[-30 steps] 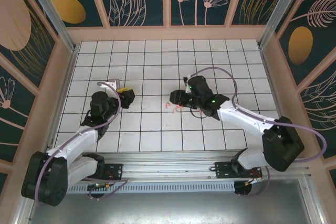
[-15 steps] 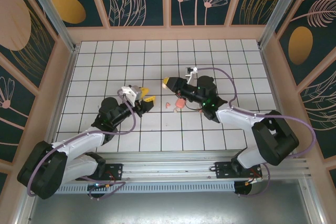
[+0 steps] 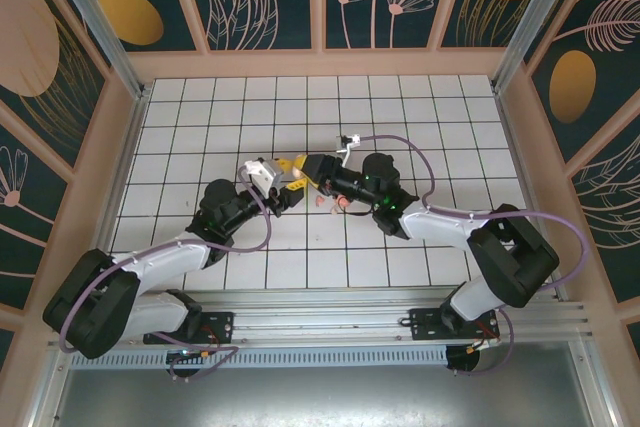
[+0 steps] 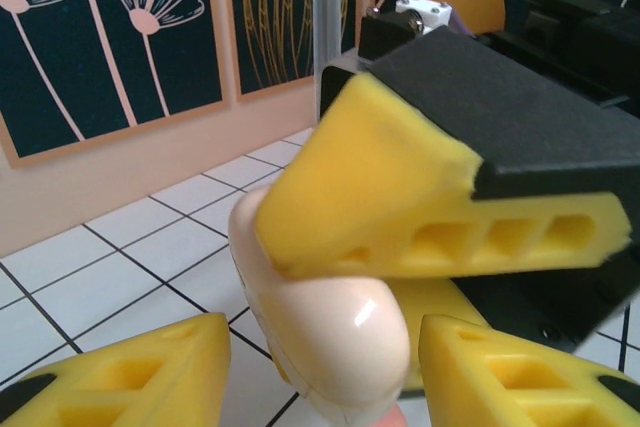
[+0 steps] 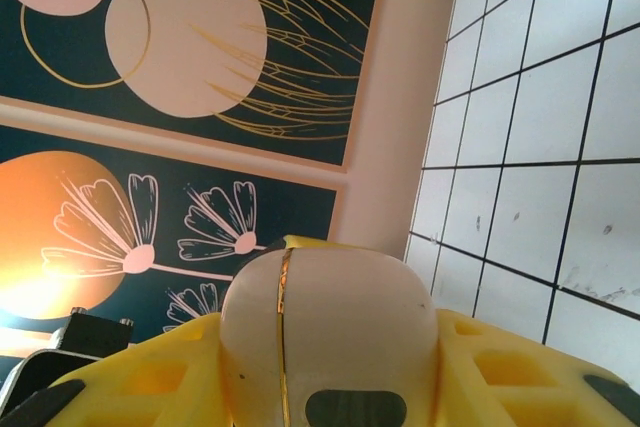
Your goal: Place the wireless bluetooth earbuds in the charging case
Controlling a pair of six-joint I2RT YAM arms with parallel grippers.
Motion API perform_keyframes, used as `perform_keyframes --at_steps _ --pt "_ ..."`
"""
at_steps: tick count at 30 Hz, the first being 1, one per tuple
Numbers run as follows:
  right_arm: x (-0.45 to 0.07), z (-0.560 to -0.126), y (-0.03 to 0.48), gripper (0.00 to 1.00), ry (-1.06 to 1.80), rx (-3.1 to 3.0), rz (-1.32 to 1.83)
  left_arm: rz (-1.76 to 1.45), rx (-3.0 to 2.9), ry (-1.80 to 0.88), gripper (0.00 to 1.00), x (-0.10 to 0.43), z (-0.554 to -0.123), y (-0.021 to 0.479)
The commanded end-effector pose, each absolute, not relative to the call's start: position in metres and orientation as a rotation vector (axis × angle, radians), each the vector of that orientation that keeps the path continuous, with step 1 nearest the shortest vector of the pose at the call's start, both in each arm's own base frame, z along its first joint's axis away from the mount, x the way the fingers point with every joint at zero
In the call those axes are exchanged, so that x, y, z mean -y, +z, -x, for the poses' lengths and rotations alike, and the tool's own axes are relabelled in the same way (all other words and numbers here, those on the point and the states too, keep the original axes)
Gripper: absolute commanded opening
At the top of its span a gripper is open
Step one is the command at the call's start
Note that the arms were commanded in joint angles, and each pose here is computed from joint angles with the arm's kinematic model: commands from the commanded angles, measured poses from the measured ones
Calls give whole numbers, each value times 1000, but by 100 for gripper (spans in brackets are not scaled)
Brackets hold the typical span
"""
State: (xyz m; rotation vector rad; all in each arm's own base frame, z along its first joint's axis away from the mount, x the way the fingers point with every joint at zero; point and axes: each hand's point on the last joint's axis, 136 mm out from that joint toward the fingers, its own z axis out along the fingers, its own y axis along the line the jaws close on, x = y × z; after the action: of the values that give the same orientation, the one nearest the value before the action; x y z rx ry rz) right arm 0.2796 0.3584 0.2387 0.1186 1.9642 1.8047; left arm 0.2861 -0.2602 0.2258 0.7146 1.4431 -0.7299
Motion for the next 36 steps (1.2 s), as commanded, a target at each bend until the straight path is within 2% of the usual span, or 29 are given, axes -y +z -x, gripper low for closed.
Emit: perform_keyframes --at_steps 1,4,9,14,18,21,23,26,29,36 --pt "-361 -280 252 43 1838 -1896 -109 -635 -1386 -734 49 259 -295 252" --pt "-361 -278 251 43 1844 -1895 -108 -624 -1395 -733 46 259 -298 251" --pt "-364 -276 250 43 1851 -1902 -100 -626 -1408 -764 30 263 -298 252" --pt "-364 -275 251 43 1854 -1895 -92 -654 -1427 -783 21 268 -296 250" --pt "-361 -275 251 46 1823 -1888 -74 -698 -1457 -803 19 273 -292 246" --pt "-348 -276 254 62 1729 -1871 -19 -728 -1470 -811 18 274 -288 242" --pt "-333 -277 254 67 1632 -1874 42 -752 -1474 -808 18 274 -284 240" --pt "-306 -275 258 70 1471 -1853 159 -844 -1490 -815 19 280 -277 233" --pt "-279 -270 270 69 1260 -1788 348 -974 -1540 -869 19 294 -269 224" --pt "-256 -244 283 67 828 -1620 918 -1144 -1537 -989 19 310 -252 214"
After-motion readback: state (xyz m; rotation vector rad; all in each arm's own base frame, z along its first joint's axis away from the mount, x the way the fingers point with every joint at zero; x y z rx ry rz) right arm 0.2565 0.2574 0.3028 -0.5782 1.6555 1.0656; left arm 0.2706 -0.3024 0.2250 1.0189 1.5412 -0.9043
